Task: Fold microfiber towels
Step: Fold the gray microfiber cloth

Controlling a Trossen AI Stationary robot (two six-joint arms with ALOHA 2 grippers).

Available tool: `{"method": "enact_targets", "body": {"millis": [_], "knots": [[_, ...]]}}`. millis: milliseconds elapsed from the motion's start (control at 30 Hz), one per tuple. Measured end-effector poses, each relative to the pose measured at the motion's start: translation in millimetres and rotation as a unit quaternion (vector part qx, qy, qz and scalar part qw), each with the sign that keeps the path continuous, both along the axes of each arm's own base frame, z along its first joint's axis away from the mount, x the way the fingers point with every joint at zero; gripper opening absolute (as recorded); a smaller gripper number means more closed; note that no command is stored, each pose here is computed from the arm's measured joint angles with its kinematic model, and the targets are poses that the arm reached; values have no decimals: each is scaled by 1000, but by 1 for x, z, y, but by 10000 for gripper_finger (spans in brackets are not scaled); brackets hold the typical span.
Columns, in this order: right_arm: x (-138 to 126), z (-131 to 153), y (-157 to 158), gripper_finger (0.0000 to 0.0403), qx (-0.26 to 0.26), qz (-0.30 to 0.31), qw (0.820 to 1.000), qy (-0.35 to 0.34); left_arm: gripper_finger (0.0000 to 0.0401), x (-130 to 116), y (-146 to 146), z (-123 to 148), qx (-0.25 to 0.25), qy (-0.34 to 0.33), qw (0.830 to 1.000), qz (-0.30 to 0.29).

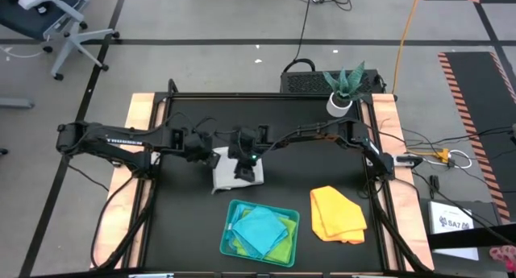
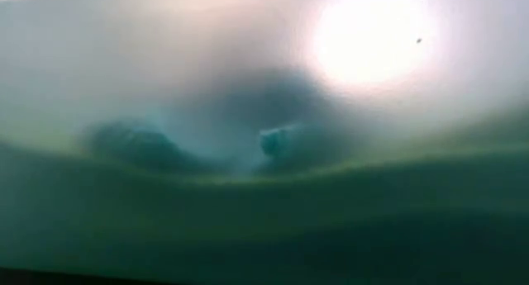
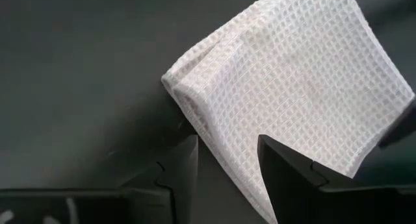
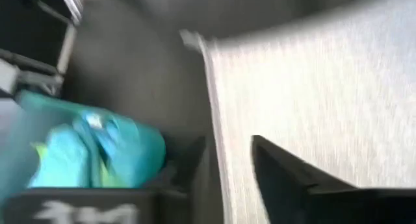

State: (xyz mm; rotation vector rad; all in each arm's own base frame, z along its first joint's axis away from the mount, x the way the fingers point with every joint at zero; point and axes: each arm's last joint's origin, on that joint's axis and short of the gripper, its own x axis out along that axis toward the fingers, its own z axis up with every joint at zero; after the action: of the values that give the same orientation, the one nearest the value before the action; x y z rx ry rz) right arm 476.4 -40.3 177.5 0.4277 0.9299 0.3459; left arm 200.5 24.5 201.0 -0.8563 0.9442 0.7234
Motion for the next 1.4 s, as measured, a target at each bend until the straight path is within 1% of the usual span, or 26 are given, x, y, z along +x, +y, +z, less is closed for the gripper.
{"method": "enact_targets", "body": {"millis": [100, 133, 167, 300, 467, 600, 767, 833, 900, 967, 1167, 1233, 1400], "knots": [[-4, -7, 1, 40, 3, 1, 1000, 27, 161, 0, 0, 0, 2, -1, 1000, 0], [-5, -10, 0, 21, 3, 1, 1000, 29, 161, 1, 0, 0, 2, -4, 1000, 1], [-6, -12, 0, 11, 4, 0, 1000, 31, 161, 1, 0, 1, 3, -8, 1000, 1], [-14, -22, -5, 4, 9, -7, 998, 65, 161, 5, 1, 1, 12, -23, 1000, 1], [-28, -38, -4, 1, 6, 2, 993, 117, 161, 9, 2, 3, 26, -39, 999, 5], [-28, -45, -3, 0, 11, -6, 995, 103, 161, 10, 3, -2, 26, -36, 999, 12], [-26, -45, -4, 0, 14, -15, 995, 93, 161, 13, 3, -21, 19, -37, 999, 24], [-27, -45, -4, 0, 14, -15, 995, 95, 158, 12, 3, -28, 16, -17, 999, 26], [-27, -45, -4, 0, 14, -16, 995, 96, 144, 14, 3, -33, 15, -9, 1000, 26], [-26, -45, -4, 0, 14, -15, 995, 94, 119, 14, 3, -36, 16, 4, 1000, 23], [-26, -45, -4, 0, 15, -15, 995, 94, 18, 16, 5, -43, 28, 22, 999, 23], [-27, -45, -4, 0, 14, -15, 995, 97, 8, 15, 6, -44, 30, 26, 999, 24], [-28, -46, -4, 0, 13, -11, 994, 104, 13, 14, 12, -44, 35, 31, 998, 38]]}}
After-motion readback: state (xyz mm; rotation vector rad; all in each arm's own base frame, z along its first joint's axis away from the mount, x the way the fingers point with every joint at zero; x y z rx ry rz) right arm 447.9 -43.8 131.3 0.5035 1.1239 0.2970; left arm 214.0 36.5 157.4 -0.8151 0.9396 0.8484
